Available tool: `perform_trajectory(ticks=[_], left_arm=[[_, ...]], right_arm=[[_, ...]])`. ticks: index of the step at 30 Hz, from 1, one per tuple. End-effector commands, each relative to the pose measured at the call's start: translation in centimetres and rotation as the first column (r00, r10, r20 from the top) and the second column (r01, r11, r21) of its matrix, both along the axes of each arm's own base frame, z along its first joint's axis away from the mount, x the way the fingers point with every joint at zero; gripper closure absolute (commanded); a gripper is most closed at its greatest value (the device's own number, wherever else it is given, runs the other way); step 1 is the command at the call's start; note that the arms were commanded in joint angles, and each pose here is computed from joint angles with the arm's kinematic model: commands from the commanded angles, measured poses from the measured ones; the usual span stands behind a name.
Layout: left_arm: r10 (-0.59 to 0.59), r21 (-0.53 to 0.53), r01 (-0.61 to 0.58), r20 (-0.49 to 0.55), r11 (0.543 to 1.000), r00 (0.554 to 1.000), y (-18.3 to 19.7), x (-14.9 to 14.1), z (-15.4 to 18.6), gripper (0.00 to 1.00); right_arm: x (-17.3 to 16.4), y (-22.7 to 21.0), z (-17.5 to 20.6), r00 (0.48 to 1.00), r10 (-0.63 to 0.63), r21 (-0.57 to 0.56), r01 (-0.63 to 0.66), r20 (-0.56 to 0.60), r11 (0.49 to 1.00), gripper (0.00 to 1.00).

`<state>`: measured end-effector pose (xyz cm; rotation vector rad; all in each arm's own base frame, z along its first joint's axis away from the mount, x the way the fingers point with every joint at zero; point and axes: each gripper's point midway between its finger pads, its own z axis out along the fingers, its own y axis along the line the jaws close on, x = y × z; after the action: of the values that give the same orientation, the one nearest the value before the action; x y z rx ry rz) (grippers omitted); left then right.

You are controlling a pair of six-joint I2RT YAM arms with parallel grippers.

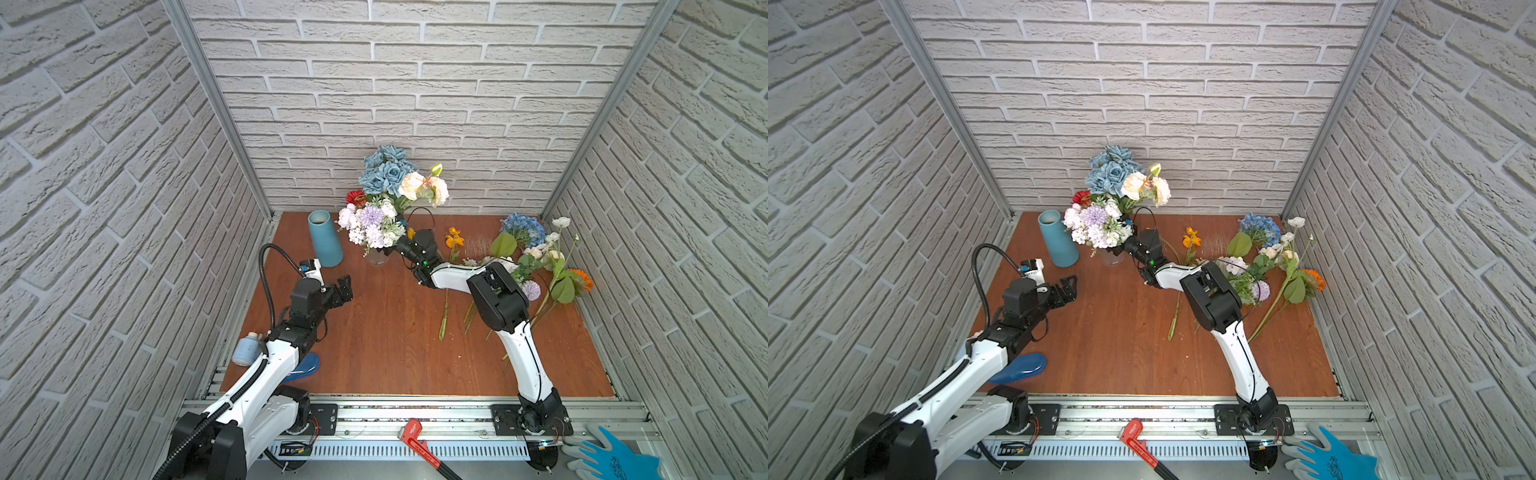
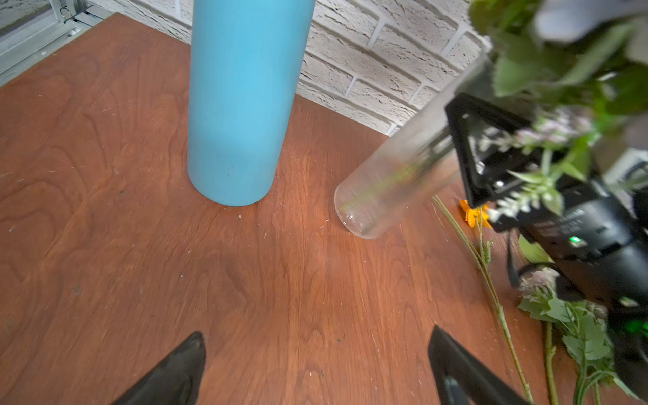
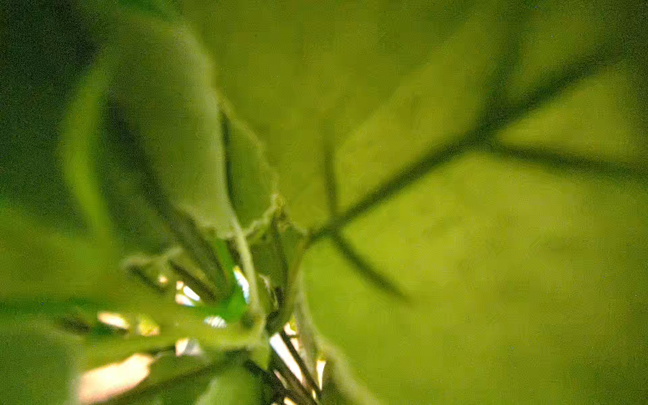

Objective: Arrange flowers in a vase
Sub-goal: Place the vase at the top-center of the table.

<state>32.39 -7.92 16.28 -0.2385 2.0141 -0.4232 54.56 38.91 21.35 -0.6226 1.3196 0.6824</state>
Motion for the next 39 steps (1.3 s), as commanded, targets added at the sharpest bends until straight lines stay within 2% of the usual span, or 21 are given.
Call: perform_trajectory(ticks=[1, 11, 18, 19, 21, 22, 23, 24, 25, 30, 39], left_arm=[[0.005, -0.014, -0.005, 0.006, 1.0, 1.0, 0.3, -0.4, 0.1, 0.02], [0.003, -0.013, -0.003, -0.003, 1.0, 1.0, 0.3, -0.3, -0.3, 0.02], [0.002, -0.014, -0.002, -0.009, 1.0, 1.0, 0.3, -0.1, -0.7, 0.02], [0.003, -0.016, -0.003, -0.007, 1.0, 1.0, 0.3, 0.0, -0.7, 0.02], [0.002, -0.018, -0.002, -0.008, 1.0, 1.0, 0.3, 0.0, -0.7, 0.02], [0.001, -0.021, -0.001, -0.007, 1.0, 1.0, 0.3, 0.0, -0.7, 0.02], [0.001, -0.021, -0.001, -0.007, 1.0, 1.0, 0.3, 0.0, -0.7, 0.02], [0.001, -0.023, -0.001, -0.006, 1.0, 1.0, 0.3, 0.0, -0.7, 0.02], [-0.002, -0.024, 0.002, -0.007, 1.0, 1.0, 0.2, 0.0, -0.7, 0.02], [0.0, -0.029, 0.0, -0.002, 1.0, 1.0, 0.2, 0.0, -0.6, 0.02], [-0.006, -0.041, 0.006, 0.003, 0.999, 1.0, 0.1, 0.1, -0.3, 0.02]], right_arm=[[-0.3, 0.3, 9.5, 0.968, -0.016, 0.093, -0.008, 0.249, 0.996, 0.94], [4.0, 2.6, 7.1, 0.972, -0.017, 0.069, 0.001, 0.234, 0.998, 0.94], [4.7, 3.1, 6.0, 0.976, -0.008, 0.063, -0.006, 0.218, 0.998, 0.94], [4.7, 3.1, 6.0, 0.976, -0.008, 0.062, -0.006, 0.217, 0.998, 0.91], [4.7, 3.0, 5.8, 0.976, -0.007, 0.061, -0.006, 0.217, 0.998, 0.78], [4.6, 3.0, 5.7, 0.976, -0.005, 0.062, -0.008, 0.217, 0.998, 0.66], [4.6, 3.0, 5.7, 0.977, -0.004, 0.064, -0.01, 0.214, 0.998, 0.51], [4.6, 3.0, 5.7, 0.977, -0.004, 0.066, -0.011, 0.213, 0.998, 0.32], [4.6, 3.0, 5.8, 0.978, -0.004, 0.066, -0.011, 0.211, 0.998, 0.02], [4.2, 2.5, 6.2, 0.977, -0.018, 0.08, 0.001, 0.212, 0.997, 0.0], [3.4, 1.3, 4.9, 0.983, -0.03, 0.101, 0.012, 0.179, 0.995, 0.0]])
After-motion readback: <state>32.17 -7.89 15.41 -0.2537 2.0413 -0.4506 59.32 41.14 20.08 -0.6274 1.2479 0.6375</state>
